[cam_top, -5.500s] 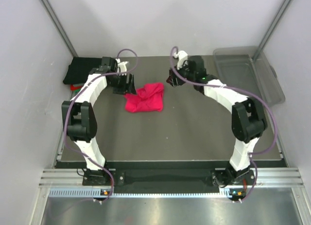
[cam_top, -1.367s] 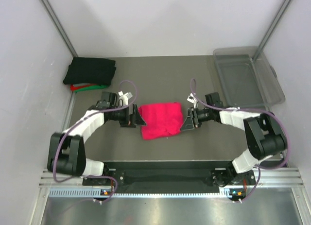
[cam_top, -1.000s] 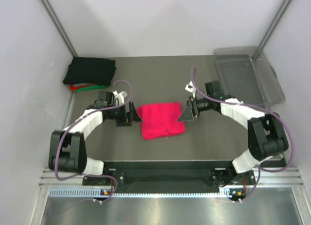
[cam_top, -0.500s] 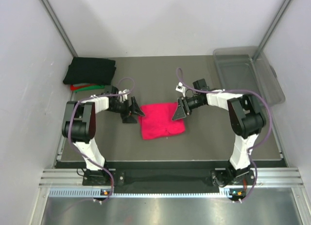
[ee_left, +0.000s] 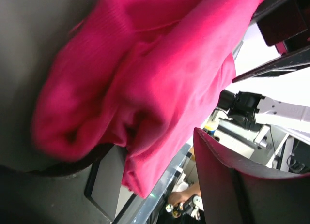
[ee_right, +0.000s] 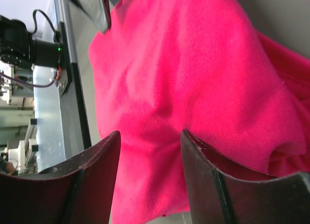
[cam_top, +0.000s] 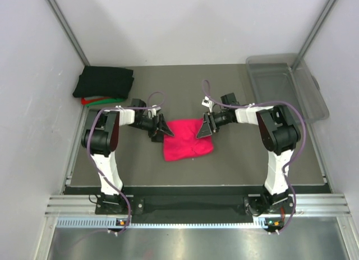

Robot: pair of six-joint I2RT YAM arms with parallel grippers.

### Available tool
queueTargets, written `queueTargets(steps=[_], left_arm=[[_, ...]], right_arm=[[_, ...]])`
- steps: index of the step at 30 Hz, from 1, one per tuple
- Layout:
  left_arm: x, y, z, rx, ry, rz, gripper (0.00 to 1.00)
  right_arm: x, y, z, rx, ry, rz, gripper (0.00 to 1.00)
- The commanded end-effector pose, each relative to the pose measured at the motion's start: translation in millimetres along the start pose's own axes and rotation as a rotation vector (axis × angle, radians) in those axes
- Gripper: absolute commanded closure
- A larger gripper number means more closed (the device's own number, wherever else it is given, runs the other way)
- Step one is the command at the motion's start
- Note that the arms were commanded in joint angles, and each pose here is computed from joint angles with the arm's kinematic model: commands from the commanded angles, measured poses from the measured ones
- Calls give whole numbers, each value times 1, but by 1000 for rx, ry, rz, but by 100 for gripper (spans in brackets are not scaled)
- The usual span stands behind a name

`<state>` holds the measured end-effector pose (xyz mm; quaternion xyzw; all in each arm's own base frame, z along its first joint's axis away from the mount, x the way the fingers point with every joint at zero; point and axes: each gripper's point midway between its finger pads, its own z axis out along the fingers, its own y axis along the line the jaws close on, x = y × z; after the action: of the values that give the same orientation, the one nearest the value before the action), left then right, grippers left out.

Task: Fold and stack the t-shirts
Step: Neatly place the folded tshirt to the corner

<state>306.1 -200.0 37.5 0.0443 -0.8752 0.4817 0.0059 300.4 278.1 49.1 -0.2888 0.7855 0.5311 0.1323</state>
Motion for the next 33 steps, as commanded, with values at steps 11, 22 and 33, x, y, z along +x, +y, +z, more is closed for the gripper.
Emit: queueTargets(steps=[11, 22, 33], left_arm=[[-15, 17, 29, -132, 8, 127, 83], [-95, -48, -27, -287, -97, 475, 100], [-149, -27, -91, -634, -185, 587, 100]], right_arm=[[-12, 4, 6, -22, -51, -86, 48], [-39, 59, -89, 157, -103, -410, 47], [-12, 92, -121, 232, -135, -490, 45]])
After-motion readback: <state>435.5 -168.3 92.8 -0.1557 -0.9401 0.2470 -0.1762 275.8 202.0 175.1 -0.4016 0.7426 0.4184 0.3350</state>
